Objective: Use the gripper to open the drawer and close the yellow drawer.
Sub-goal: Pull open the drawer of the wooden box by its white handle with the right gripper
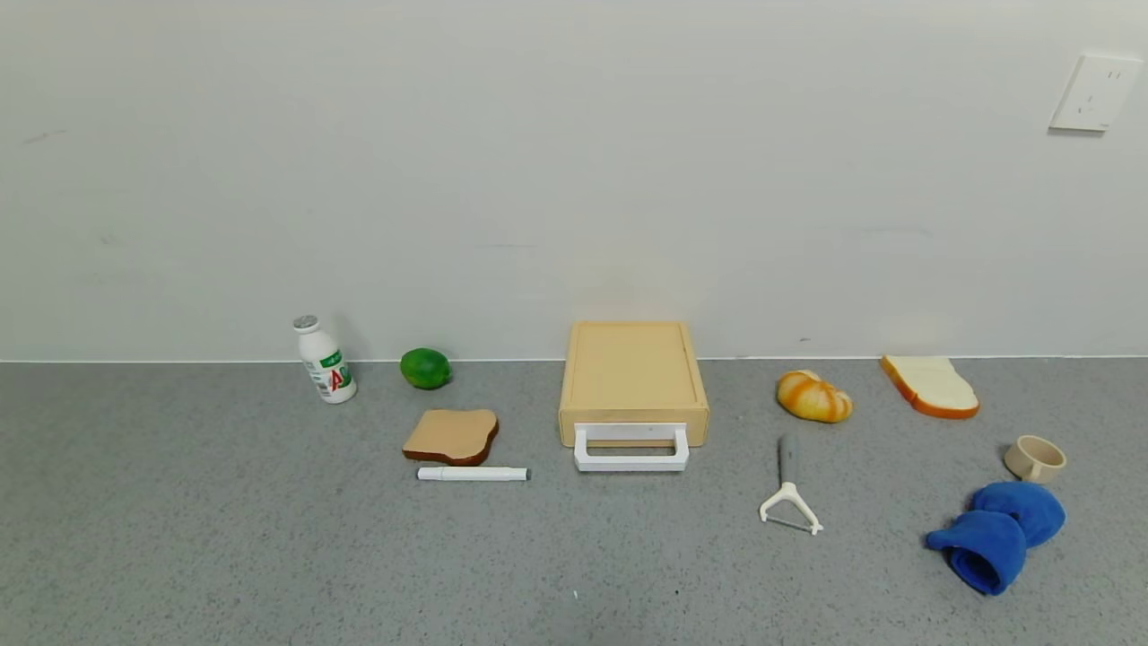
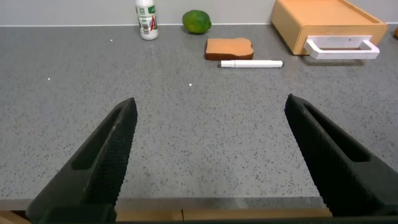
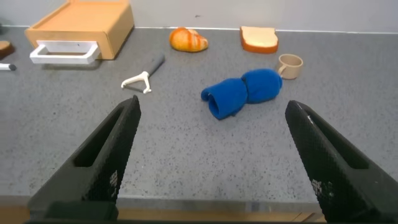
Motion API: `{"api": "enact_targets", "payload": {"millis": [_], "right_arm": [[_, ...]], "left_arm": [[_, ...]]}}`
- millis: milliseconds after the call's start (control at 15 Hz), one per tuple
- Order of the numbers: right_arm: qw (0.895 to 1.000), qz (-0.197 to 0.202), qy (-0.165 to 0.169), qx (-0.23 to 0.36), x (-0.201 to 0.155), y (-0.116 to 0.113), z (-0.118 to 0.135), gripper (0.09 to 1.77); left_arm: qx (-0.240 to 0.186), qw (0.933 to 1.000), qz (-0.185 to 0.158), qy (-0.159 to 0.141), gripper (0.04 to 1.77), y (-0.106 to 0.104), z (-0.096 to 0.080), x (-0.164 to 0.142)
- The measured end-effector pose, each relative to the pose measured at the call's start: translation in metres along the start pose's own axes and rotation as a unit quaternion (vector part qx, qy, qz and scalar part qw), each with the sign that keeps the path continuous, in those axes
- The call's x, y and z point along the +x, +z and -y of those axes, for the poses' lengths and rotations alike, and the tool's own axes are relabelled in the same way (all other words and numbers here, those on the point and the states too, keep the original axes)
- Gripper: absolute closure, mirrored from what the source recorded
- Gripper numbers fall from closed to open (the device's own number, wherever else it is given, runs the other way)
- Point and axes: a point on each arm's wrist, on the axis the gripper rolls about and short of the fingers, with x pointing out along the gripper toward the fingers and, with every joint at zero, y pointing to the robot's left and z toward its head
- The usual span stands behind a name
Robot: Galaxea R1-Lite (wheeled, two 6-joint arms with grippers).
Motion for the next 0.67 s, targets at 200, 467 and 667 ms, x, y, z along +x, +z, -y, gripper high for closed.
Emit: {"api": "enact_targets", "payload": {"millis": [200, 467, 667], "right_arm": [[1.000, -0.009, 0.007, 0.000, 0.003, 0.039, -0.001, 0.15], [0.999, -0.044, 0.008, 0.001, 0.034, 0.114, -0.002, 0.15], [0.994, -0.107, 0.013, 0.001, 0.080, 0.158, -0.004, 0.15]], "left_arm": [[0.000, 1.0000, 0.000, 0.000, 0.09, 0.000, 0.000, 0.000], [0.000, 1.0000, 0.000, 0.000, 0.09, 0.000, 0.000, 0.000], [0.000, 1.0000, 0.000, 0.000, 0.09, 0.000, 0.000, 0.000]]}}
